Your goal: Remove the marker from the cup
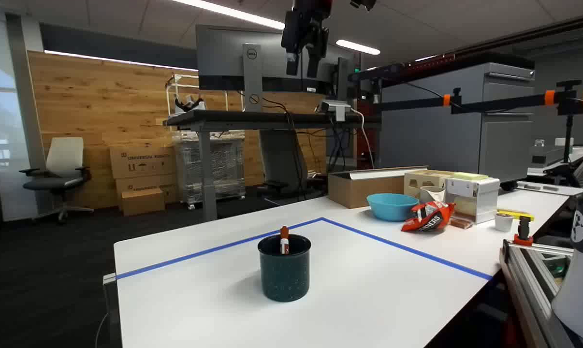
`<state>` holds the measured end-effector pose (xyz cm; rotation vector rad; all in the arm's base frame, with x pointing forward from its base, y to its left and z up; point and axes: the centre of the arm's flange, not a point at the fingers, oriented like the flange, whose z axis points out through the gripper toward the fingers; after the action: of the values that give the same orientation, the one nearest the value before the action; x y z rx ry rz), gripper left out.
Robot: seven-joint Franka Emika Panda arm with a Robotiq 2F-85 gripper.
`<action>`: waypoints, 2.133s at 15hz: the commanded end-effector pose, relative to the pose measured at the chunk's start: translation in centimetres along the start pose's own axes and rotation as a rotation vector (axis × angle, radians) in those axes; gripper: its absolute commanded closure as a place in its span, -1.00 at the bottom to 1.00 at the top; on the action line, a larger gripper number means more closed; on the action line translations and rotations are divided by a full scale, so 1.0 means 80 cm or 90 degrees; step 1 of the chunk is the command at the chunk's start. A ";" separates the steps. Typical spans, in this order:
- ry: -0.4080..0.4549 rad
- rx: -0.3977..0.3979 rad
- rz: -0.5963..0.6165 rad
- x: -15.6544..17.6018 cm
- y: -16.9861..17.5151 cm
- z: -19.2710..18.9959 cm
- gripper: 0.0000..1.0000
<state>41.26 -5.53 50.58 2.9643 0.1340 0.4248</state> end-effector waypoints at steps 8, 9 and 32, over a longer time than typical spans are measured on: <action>0.002 0.000 0.000 0.001 0.000 -0.002 -1.00; 0.002 0.000 0.000 0.001 0.000 -0.002 -1.00; -0.015 -0.096 0.722 -0.111 -0.205 0.188 -1.00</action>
<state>37.40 9.29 33.10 2.7013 -1.3609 0.3643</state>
